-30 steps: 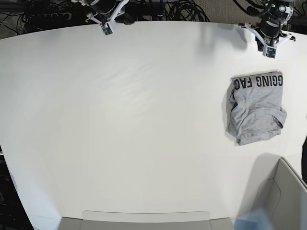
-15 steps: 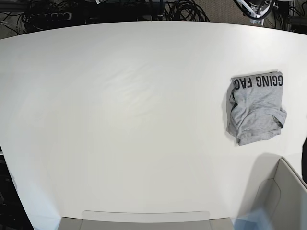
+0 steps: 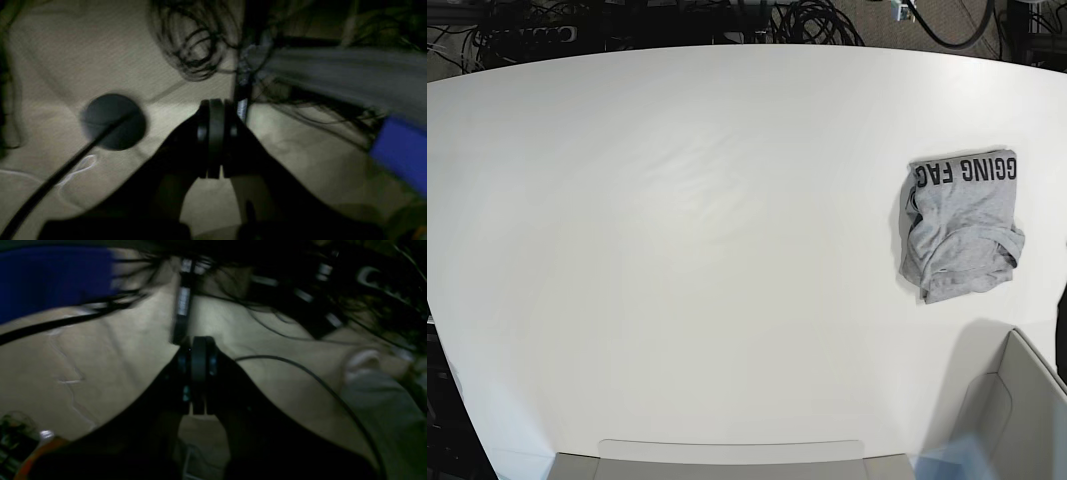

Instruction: Fold the T-shirt properly

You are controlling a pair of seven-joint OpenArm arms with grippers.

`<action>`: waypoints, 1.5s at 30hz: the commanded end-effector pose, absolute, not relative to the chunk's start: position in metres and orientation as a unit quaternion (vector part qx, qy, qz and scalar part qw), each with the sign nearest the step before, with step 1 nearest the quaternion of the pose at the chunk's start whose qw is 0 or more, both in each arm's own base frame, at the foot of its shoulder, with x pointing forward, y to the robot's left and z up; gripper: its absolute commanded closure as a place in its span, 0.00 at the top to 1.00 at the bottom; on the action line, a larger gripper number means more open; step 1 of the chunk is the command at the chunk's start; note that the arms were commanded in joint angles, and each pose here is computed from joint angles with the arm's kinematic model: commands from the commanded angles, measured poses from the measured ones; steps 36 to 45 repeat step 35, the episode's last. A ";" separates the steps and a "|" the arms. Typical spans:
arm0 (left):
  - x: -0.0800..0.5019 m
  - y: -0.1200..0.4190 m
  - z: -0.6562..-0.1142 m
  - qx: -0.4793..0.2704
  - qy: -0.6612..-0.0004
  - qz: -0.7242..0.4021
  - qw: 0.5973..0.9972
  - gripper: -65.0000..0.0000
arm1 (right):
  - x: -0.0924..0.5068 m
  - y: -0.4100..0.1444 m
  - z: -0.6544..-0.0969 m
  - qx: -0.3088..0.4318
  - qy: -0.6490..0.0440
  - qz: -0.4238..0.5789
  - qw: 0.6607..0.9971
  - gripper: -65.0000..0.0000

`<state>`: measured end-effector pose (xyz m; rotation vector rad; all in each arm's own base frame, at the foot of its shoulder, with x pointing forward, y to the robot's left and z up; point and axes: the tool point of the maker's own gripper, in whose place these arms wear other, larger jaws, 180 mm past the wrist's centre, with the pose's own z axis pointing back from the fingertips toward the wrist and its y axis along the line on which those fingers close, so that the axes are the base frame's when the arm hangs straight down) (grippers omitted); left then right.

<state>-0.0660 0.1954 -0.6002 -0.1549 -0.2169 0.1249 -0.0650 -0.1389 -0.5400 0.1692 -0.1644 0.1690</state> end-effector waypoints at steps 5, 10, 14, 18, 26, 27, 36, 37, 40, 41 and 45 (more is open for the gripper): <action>-0.065 0.175 -0.620 -0.120 -0.104 0.081 0.984 0.00 | -0.066 -0.171 -0.576 0.050 -0.046 0.078 0.995 0.00; -0.072 0.159 -0.640 -0.117 -0.083 0.082 0.986 0.00 | -0.064 -0.200 -0.608 0.027 -0.022 0.094 0.995 0.00; -0.048 0.182 -0.647 -0.064 -0.100 0.072 0.990 0.00 | -0.063 -0.230 -0.629 0.000 -0.015 0.095 0.995 0.00; -0.045 0.214 -0.648 0.011 -0.099 0.054 0.994 0.00 | -0.063 -0.265 -0.641 -0.037 0.020 0.068 0.997 0.00; -0.052 0.257 -0.643 0.119 -0.081 0.030 0.989 0.00 | -0.023 -0.284 -0.641 -0.056 -0.052 0.054 0.996 0.00; -0.052 0.254 -0.644 0.119 -0.080 0.030 0.989 0.00 | -0.023 -0.283 -0.641 -0.055 -0.052 0.054 0.996 0.00; -0.052 0.238 -0.647 0.107 -0.080 0.034 0.990 0.00 | -0.029 -0.269 -0.644 -0.045 -0.048 0.052 0.996 0.00; -0.052 0.238 -0.647 0.107 -0.080 0.034 0.990 0.00 | -0.029 -0.269 -0.644 -0.045 -0.048 0.052 0.996 0.00; -0.052 0.238 -0.647 0.107 -0.080 0.034 0.990 0.00 | -0.029 -0.269 -0.644 -0.045 -0.048 0.052 0.996 0.00; -0.052 0.238 -0.647 0.107 -0.080 0.034 0.990 0.00 | -0.029 -0.269 -0.644 -0.045 -0.048 0.052 0.996 0.00; -0.052 0.238 -0.647 0.107 -0.080 0.034 0.990 0.00 | -0.029 -0.269 -0.644 -0.045 -0.048 0.052 0.996 0.00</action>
